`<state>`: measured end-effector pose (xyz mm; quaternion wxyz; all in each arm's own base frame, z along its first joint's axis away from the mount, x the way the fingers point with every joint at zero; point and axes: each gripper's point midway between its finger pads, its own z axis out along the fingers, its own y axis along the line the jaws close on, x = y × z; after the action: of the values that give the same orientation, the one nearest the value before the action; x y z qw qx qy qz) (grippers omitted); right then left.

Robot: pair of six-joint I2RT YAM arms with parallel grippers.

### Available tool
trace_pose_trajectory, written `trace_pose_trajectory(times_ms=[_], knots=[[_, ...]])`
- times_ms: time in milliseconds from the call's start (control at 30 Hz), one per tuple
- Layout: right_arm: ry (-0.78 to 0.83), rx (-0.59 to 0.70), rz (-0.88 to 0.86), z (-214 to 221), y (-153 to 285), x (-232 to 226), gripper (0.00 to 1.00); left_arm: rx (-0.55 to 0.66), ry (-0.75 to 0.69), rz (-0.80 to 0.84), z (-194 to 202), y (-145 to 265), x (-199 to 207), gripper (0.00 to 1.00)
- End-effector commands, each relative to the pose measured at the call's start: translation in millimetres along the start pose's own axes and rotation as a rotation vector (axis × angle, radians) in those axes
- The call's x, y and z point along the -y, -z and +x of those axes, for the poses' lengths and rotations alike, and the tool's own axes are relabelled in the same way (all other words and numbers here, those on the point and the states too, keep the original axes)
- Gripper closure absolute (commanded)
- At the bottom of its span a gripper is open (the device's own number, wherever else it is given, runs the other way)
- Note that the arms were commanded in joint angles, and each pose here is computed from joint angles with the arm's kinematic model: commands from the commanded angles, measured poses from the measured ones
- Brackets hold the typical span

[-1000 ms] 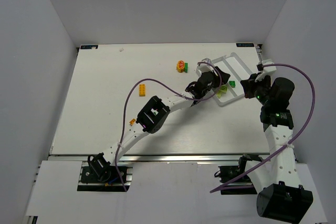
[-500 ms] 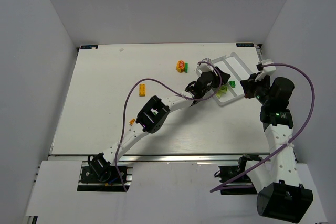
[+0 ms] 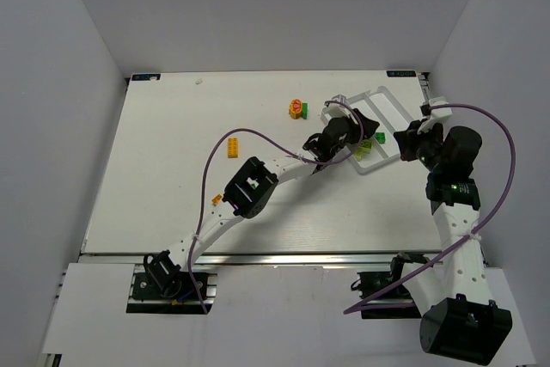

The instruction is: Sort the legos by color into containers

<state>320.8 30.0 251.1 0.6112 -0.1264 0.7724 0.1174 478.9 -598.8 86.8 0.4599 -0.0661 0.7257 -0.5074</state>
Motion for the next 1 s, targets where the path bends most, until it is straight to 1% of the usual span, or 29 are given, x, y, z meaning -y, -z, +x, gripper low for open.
trace_pose_trajectory(times_ms=[0, 200, 233, 267, 300, 333, 400, 433, 567, 733, 833, 967], knots=[[0.023, 0.034, -0.008, -7, -2, 1, 1.00, 0.086, 0.026, 0.132, -60, 6, 80, 0.31], [0.024, 0.037, -0.009, -8, -2, 0, 1.00, 0.106, 0.044, 0.100, -66, 6, 78, 0.30], [0.023, 0.034, -0.009, -7, -2, 0, 1.00, 0.105, 0.049, 0.102, -64, 7, 84, 0.31], [0.023, 0.036, -0.008, -7, -2, 1, 1.00, 0.108, 0.066, 0.087, -64, 6, 81, 0.33], [0.024, 0.037, -0.007, -8, -2, 1, 1.00, 0.118, 0.079, 0.086, -66, 6, 82, 0.35], [0.020, 0.033, -0.006, -6, -2, 1, 1.00, 0.120, 0.088, 0.083, -67, 6, 81, 0.41], [0.021, 0.034, -0.006, -7, -2, 1, 1.00, 0.125, 0.106, 0.075, -67, 6, 80, 0.48], [0.021, 0.034, -0.005, -7, -2, 1, 1.00, 0.128, 0.109, 0.069, -68, 6, 80, 0.56], [0.015, 0.032, -0.004, -6, -2, 2, 1.00, 0.122, 0.107, 0.049, -67, 6, 76, 0.67], [0.015, 0.035, -0.003, -7, -1, 2, 1.00, 0.112, 0.114, 0.055, -62, 5, 73, 0.68], [0.012, 0.032, -0.001, -6, -1, 4, 1.00, 0.113, 0.100, 0.071, -64, 6, 78, 0.67], [0.015, 0.032, -0.016, -5, -1, 2, 1.00, 0.124, 0.060, 0.118, -76, 10, 98, 0.67]])
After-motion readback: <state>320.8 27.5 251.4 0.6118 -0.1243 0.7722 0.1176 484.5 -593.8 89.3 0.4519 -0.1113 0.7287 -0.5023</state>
